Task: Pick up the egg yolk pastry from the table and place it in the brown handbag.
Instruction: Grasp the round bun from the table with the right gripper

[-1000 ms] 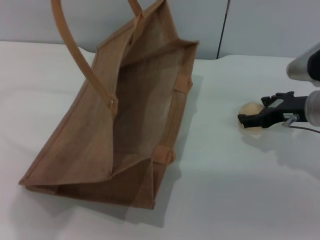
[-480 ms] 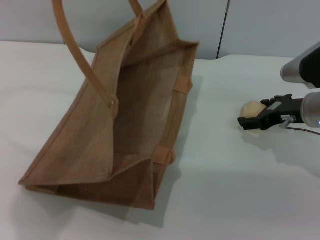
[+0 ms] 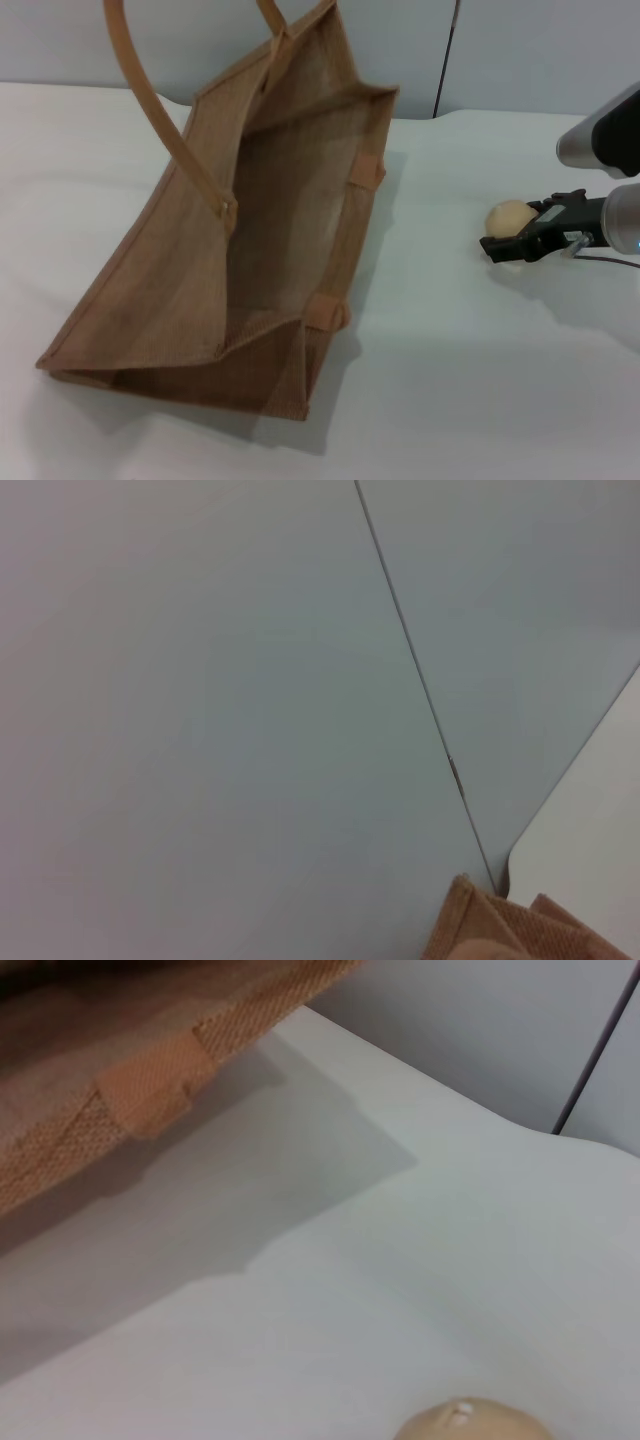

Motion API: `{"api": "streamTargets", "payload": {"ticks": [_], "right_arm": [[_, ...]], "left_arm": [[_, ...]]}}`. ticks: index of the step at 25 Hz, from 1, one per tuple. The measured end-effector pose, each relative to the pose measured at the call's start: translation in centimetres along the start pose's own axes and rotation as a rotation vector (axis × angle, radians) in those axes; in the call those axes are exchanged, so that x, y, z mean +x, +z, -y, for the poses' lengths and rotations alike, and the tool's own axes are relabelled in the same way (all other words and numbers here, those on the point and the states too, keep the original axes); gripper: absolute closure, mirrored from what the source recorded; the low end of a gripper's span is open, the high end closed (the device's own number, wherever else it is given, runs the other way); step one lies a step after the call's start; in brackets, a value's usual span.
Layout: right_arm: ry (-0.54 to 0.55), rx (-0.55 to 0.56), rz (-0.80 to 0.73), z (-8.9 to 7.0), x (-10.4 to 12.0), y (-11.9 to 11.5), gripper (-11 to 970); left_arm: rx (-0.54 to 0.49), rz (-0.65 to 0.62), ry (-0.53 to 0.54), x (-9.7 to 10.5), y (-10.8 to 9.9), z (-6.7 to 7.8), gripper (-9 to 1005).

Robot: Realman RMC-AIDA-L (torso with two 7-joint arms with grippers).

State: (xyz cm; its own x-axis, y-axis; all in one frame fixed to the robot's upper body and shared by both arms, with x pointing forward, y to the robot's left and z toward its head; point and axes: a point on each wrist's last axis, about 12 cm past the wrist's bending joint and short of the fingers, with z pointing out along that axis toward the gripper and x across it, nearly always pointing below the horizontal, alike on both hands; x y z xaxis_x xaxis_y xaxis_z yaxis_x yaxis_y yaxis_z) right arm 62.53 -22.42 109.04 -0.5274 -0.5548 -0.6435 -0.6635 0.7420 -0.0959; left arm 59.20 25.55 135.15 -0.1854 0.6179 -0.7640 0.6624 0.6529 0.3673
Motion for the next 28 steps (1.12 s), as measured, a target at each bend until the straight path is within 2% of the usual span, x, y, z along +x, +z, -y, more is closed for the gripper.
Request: {"api": "streamTargets", "payload": {"ticks": [6,11,16,28], "right_arm": [[0.006,0.003,0.003,0.14,-0.13,-0.13,129],[0.013,0.003,-0.002,0.30,-0.04,-0.26,247],[-0.024,0.020,-0.017,0.29,-0.07,-0.20,297],[-0.004,0.033,-0.006,0.46,-0.43,-0.39,342]], "left_arm": [[-0.002,-0.001,0.000,0.01,0.00,-0.02,874],[-0.015,-0.013,0.000,0.12,0.00,-0.11,874],[-0.017,-0.014,0.000,0.11,0.03,-0.12,874],[-0.024,-0.010,0.002,0.04,-0.05,-0.17,874]]}}
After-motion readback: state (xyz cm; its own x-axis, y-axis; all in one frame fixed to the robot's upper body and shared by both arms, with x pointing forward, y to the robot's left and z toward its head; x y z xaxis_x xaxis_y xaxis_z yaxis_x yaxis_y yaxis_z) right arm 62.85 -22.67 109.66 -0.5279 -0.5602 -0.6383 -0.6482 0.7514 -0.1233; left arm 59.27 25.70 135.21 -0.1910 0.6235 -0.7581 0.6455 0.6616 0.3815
